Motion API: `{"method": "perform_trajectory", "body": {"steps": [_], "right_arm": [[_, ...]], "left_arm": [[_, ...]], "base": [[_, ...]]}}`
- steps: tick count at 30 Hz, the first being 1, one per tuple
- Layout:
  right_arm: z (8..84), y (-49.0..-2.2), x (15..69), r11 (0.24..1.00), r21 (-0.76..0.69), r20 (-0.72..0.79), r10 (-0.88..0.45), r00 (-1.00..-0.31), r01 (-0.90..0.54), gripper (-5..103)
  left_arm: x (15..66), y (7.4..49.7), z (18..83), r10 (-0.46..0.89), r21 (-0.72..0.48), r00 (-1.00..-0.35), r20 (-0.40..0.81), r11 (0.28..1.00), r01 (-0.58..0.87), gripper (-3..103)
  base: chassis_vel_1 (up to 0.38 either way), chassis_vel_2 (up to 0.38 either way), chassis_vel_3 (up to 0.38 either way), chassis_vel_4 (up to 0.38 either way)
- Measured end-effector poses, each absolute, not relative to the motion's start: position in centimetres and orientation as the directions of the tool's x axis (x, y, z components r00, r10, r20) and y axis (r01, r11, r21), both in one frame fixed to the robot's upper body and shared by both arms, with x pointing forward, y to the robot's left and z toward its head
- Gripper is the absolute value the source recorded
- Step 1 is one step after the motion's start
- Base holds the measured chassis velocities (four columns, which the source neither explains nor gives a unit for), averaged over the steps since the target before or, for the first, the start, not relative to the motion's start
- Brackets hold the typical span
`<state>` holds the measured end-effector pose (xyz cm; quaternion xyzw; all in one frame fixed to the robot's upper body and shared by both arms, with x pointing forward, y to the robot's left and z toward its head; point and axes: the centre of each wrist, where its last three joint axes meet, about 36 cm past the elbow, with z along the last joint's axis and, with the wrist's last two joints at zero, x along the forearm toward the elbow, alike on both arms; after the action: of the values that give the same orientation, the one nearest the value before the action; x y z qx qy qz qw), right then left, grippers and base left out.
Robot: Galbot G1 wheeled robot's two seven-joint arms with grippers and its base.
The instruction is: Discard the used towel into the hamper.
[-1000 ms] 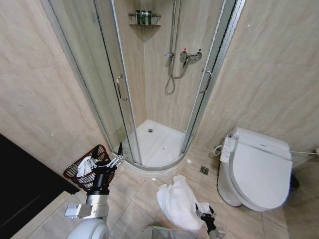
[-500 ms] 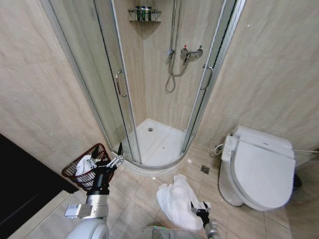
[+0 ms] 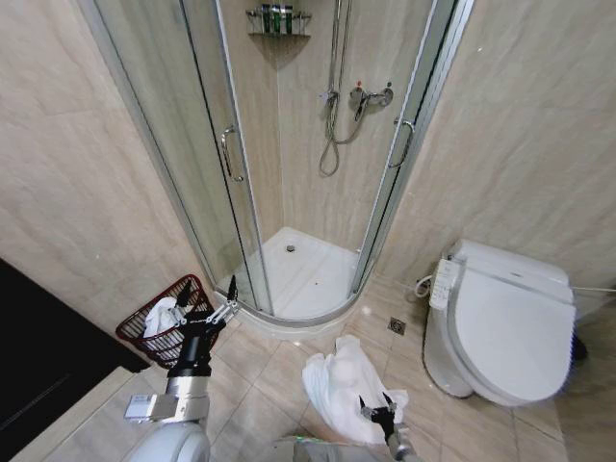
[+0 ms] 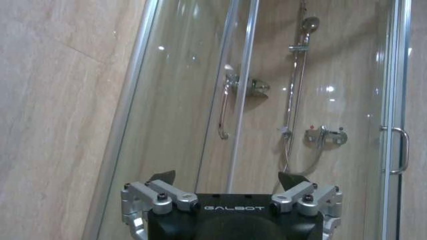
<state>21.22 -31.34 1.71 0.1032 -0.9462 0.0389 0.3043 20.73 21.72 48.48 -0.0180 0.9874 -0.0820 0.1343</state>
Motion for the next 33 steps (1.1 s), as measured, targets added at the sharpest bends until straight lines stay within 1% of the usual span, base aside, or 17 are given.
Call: {"method": "perform_trajectory", "body": {"steps": [9, 12, 15, 20, 23, 26, 28, 31, 33], "right_arm": [[1.7, -31.9, 21.2, 0.969, -0.022, 0.605, -0.184, -0.774, -0.247, 100], [1.6, -31.8, 20.9, 0.973, -0.093, 0.63, -0.109, -0.769, -0.213, 100], [1.7, -31.8, 21.2, 0.977, -0.112, 0.631, -0.071, -0.773, -0.181, 100], [1.9, -31.8, 22.5, 0.994, -0.055, 0.617, -0.044, -0.785, -0.099, 100], [1.9, -32.1, 22.7, 0.995, -0.028, 0.629, -0.059, -0.776, -0.099, 100], [2.0, -33.5, 22.8, 0.99, 0.007, 0.658, -0.113, -0.744, -0.144, 100], [2.1, -33.9, 23.0, 0.989, 0.013, 0.668, -0.116, -0.735, -0.145, 100], [2.5, -35.3, 23.6, 0.987, 0.053, 0.705, -0.143, -0.695, -0.149, 100], [2.6, -35.7, 23.8, 0.987, 0.058, 0.711, -0.148, -0.687, -0.152, 100]], "left_arm": [[20.7, 21.7, 48.5, -0.058, -0.167, -0.963, -0.262, 0.986, -0.014, 100], [20.7, 21.7, 48.5, -0.058, -0.167, -0.963, -0.262, 0.986, -0.014, 100], [20.7, 21.7, 48.5, -0.058, -0.167, -0.963, -0.262, 0.986, -0.014, 100], [20.7, 21.7, 48.5, -0.058, -0.167, -0.963, -0.262, 0.986, -0.014, 100], [20.7, 21.7, 48.5, -0.058, -0.167, -0.963, -0.262, 0.986, -0.014, 100], [20.7, 21.7, 48.5, -0.058, -0.167, -0.963, -0.262, 0.986, -0.014, 100], [20.7, 21.7, 48.5, -0.058, -0.167, -0.963, -0.262, 0.986, -0.014, 100], [20.7, 21.7, 48.5, -0.058, -0.167, -0.963, -0.262, 0.986, -0.014, 100], [20.7, 21.7, 48.5, -0.058, -0.167, -0.963, -0.262, 0.986, -0.014, 100]], "base": [[0.0, 0.0, 0.0, 0.0], [0.0, 0.0, 0.0, 0.0], [0.0, 0.0, 0.0, 0.0], [0.0, 0.0, 0.0, 0.0], [0.0, 0.0, 0.0, 0.0], [0.0, 0.0, 0.0, 0.0], [0.0, 0.0, 0.0, 0.0], [0.0, 0.0, 0.0, 0.0], [0.0, 0.0, 0.0, 0.0]]}}
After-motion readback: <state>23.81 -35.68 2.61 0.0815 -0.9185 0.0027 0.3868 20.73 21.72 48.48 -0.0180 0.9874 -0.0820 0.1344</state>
